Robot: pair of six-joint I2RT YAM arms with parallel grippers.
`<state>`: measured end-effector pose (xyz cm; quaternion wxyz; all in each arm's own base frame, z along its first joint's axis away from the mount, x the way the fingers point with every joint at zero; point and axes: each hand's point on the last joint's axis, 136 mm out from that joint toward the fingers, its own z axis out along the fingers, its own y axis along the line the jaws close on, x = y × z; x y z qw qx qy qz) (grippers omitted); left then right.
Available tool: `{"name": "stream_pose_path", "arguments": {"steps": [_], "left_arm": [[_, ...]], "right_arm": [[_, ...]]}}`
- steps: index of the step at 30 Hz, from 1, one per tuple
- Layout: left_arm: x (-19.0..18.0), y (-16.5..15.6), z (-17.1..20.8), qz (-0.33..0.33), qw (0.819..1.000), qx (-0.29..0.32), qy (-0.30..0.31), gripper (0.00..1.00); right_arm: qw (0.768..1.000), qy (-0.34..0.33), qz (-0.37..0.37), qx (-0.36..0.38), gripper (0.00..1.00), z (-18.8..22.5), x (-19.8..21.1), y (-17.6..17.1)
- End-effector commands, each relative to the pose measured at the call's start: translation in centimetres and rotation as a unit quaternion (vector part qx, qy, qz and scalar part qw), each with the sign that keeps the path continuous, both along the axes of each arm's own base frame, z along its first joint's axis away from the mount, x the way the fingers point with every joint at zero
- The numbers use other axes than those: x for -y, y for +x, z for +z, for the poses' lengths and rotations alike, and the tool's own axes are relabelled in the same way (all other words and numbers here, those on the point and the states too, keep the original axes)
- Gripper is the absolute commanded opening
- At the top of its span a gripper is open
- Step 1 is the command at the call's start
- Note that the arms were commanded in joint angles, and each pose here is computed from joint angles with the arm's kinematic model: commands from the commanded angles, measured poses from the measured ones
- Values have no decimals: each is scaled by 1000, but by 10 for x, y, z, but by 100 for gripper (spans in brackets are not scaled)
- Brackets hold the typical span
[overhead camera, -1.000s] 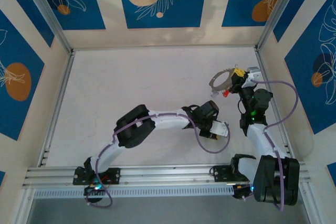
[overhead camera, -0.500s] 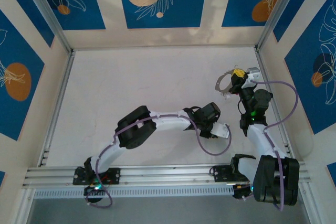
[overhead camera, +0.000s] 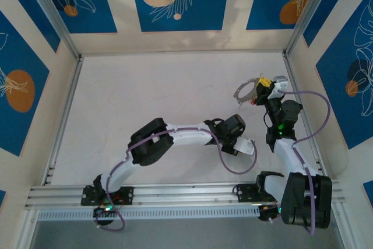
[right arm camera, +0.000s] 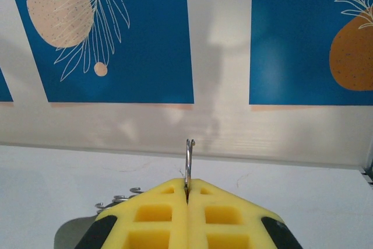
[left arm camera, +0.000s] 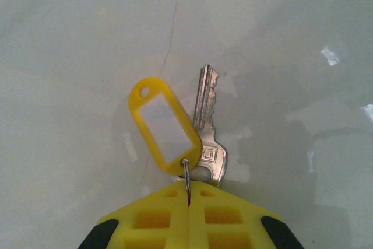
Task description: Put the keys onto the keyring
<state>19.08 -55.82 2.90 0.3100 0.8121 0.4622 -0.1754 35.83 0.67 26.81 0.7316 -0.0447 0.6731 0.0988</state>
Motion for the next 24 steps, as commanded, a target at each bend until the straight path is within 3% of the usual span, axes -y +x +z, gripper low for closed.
{"name": "stream_pose_path", "arguments": {"steps": [1,9,13,18,24], "left_arm": [[-19,-2,-5,0,999,5,33,0],[-69,-6,57,49,999,-10,-10,0],[-112,-5,96,90,995,-18,-47,0],[-172,0,135,154,987,4,-48,0],[-243,18,193,224,973,44,-45,0]], "right_arm": [[999,-21,2,41,0,19,-1,-7],[989,-117,50,72,0,12,-39,-19],[985,-132,94,67,0,7,-59,-21],[974,-154,156,61,0,-1,-89,-23],[944,-193,258,73,0,-14,-142,-42]]}}
